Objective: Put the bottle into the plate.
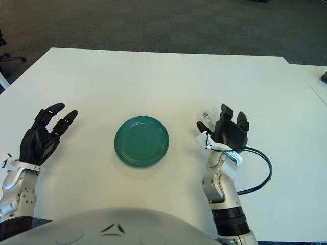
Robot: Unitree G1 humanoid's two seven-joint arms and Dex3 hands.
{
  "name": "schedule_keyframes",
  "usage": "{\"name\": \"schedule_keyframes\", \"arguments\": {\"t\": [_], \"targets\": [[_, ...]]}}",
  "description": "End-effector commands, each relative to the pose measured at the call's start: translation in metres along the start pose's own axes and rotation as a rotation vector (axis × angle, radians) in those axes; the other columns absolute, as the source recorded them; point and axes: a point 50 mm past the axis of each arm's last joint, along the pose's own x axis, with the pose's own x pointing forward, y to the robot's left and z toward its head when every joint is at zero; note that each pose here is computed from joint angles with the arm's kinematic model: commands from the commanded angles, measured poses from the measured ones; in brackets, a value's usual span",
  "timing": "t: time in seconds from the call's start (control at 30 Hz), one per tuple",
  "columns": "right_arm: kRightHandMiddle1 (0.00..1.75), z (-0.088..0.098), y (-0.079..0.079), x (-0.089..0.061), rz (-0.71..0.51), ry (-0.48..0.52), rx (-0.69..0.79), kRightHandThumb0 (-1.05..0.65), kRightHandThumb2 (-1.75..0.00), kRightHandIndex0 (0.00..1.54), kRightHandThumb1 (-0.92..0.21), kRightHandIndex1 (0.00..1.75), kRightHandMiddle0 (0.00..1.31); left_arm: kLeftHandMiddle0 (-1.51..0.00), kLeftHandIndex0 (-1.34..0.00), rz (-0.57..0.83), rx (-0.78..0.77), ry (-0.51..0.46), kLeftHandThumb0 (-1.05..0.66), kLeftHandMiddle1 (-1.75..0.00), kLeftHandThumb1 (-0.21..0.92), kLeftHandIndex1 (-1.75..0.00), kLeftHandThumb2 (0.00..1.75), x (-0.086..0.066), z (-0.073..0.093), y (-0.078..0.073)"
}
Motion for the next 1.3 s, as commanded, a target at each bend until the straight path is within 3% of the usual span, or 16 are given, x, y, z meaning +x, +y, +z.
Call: {"name": "schedule_keyframes", "arguments": {"t": [0.0, 0.57, 0.73, 1.27], "targets": [[0.47, 0.002, -0.004, 0.002, -0.031, -0.006, 0.021, -1.05, -0.57, 0.27, -0.92, 0.07, 0.0, -0.41, -0.09, -0.001, 0.007, -0.011, -0.61, -0.29, 0.92, -1.1, 0.48, 0.003, 0.006, 0.003], [0.85, 0.004, -0.007, 0.005, -0.085, -0.02, 0.069, -1.05, -0.42, 0.39, -0.92, 0.14, 0.0, -0.41, -0.09, -0.002, 0.007, -0.011, -0.61, -0.29, 0.92, -1.1, 0.48, 0.004, 0.007, 0.002], [0.91, 0.004, -0.008, 0.005, -0.091, -0.023, 0.077, -1.05, -0.33, 0.3, -0.92, 0.46, 0.0, -0.41, -0.09, -0.003, 0.008, -0.012, -0.61, -0.29, 0.92, -1.1, 0.48, 0.004, 0.008, 0.001], [1.0, 0.002, -0.011, 0.003, -0.083, -0.017, 0.08, -1.0, -0.26, 0.24, -0.92, 0.65, 0.0, -0.41, -0.09, -0.004, 0.01, -0.016, -0.61, -0.29, 0.92, -1.1, 0.48, -0.001, 0.016, -0.002]]}}
